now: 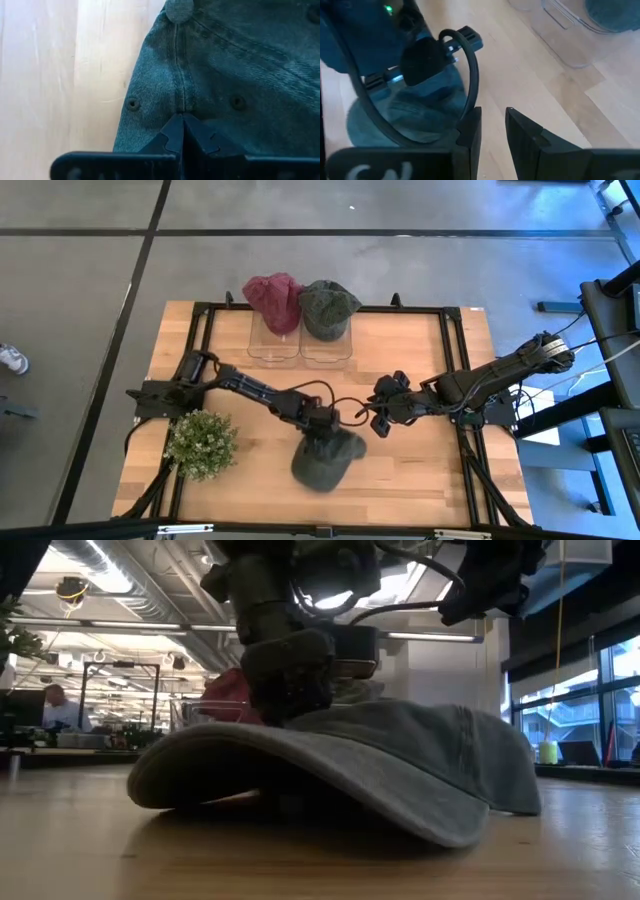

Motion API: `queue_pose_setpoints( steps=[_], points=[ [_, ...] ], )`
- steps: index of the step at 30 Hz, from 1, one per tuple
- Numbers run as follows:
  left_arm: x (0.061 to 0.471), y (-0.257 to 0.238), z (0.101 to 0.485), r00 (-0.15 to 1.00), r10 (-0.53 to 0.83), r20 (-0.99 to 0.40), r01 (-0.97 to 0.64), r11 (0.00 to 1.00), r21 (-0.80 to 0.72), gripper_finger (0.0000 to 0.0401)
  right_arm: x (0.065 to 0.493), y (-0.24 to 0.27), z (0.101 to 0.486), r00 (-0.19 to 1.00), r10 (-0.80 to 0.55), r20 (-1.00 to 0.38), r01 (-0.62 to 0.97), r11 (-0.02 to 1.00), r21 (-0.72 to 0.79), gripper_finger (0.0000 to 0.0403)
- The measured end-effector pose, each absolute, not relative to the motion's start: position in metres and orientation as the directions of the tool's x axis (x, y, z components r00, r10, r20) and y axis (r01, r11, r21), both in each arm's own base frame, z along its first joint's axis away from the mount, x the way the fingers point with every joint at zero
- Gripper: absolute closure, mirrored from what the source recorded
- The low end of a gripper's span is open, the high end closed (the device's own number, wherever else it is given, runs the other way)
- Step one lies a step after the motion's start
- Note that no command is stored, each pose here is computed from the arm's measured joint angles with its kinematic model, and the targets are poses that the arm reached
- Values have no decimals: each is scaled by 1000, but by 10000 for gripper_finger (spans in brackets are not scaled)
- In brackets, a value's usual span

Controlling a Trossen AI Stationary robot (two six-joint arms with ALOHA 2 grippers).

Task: Pick & Place hat
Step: Put the black cap into the right transparent bin

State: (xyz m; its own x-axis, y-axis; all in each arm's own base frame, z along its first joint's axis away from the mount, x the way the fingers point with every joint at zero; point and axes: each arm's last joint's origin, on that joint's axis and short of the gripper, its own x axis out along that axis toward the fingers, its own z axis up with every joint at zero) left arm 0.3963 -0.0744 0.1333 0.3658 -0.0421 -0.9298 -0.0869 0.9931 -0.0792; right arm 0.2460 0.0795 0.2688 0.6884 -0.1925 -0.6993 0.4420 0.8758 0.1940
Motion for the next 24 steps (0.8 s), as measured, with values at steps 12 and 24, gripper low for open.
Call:
queue_pose_setpoints(
  steps=[12,24],
  points=[
    [389,-50,179,456,27,-890,-86,996,-14,389,244,77,268,675,-260,-690,552,799,239,313],
    [373,-30,225,518,155,-841,-113,987,113,373,247,77,271,701,-276,-658,554,791,258,313]
  ],
)
